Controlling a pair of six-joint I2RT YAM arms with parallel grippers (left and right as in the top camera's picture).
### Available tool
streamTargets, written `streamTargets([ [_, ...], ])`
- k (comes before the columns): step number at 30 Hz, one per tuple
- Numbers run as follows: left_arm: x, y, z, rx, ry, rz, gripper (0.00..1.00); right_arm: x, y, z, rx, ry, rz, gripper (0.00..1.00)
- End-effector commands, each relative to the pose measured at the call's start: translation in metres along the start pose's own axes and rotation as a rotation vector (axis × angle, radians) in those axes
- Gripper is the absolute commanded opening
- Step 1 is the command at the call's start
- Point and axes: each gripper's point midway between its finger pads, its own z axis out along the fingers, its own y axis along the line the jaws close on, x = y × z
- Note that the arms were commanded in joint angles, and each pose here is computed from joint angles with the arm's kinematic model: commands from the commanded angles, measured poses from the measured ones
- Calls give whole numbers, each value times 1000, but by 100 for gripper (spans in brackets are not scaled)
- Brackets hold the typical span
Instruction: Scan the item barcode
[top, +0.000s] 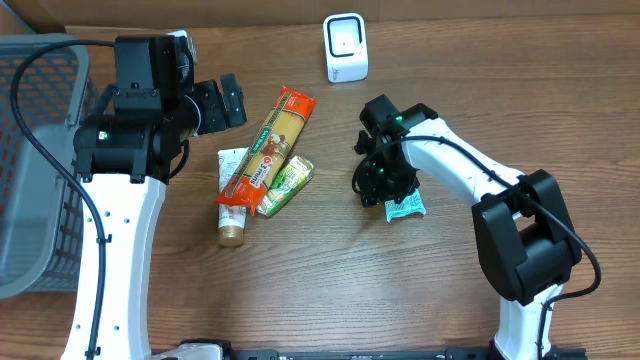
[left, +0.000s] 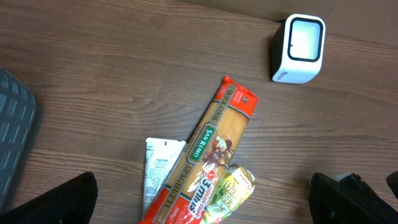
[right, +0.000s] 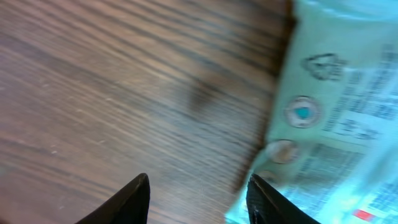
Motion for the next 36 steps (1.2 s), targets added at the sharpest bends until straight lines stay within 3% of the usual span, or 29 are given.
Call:
streamTargets([
  [1, -3, 1, -2, -8, -13, -11, 100, 0, -16, -8, 68, -20, 33, 51],
  [7, -3, 1, -2, -8, -13, -11, 100, 7, -57, -15, 248, -5, 121, 52],
  [12, -3, 0, -2, -8, -12, -11, 100, 8, -78, -21, 267, -12, 213, 51],
  [15, -3, 0, -2, -8, -12, -11, 99, 10, -90, -23, 247, -16, 322, 50],
  [17, -3, 1, -2, -8, -13, -11, 100, 11, -81, -22, 141, 5, 350, 46],
  [22, -3, 0, -2, -8, -13, -11, 100, 11, -52, -22, -63, 31, 256, 50],
  [31, -3, 0, -2, -8, -13, -12, 99, 41, -75, 11, 13, 99, 247, 54],
  [33, -3, 0, -2, -8, -12, -11, 100, 40, -77, 12, 8, 91, 254, 52],
  [36, -3, 0, -2, -8, -13, -12, 100, 38, -80, 11, 13, 83, 256, 29],
])
